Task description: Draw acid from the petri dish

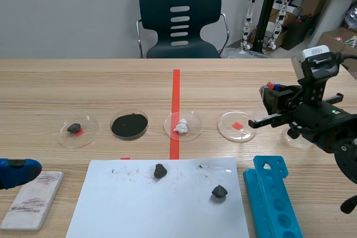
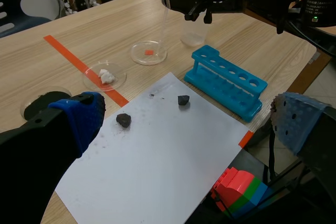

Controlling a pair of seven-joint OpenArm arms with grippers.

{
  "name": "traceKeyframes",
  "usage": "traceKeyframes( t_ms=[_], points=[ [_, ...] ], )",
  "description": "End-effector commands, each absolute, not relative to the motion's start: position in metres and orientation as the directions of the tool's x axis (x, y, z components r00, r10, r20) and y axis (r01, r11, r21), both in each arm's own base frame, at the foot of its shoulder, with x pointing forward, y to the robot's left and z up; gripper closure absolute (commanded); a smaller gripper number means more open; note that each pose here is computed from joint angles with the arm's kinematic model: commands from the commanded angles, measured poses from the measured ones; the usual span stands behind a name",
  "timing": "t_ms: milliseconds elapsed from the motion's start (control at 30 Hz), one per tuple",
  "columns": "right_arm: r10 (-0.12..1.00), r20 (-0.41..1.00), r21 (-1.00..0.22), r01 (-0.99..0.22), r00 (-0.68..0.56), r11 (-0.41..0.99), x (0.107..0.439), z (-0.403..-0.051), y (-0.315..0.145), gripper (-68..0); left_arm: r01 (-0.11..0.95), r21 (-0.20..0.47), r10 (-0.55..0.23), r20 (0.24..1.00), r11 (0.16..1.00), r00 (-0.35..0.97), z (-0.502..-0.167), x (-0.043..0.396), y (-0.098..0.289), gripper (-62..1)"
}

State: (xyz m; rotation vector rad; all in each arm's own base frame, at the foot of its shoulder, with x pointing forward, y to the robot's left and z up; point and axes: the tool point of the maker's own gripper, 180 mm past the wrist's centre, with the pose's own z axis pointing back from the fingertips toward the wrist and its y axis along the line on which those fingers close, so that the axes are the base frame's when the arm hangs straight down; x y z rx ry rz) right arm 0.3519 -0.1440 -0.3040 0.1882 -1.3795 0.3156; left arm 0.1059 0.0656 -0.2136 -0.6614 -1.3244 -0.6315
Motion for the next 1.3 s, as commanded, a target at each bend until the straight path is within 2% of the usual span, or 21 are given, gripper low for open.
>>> traceKeyframes(
  t_ms=[0,1267],
  points=[
    [0.102,0.988,-0.059,-0.325,0.117,0.944,0.3588,-0.2908,-0.1462,-4.3,0.745,-0.084,-0.021,0.991,0.662,0.130,-0.2090,0.1056,0.0642,-62.3],
    [0.098,0.988,-0.054,-0.324,0.123,0.945,0.3573,-0.2926,-0.1462,-8.1,0.745,-0.084,-0.021,0.991,0.662,0.130,-0.2090,0.1056,0.0642,-62.3]
  ],
)
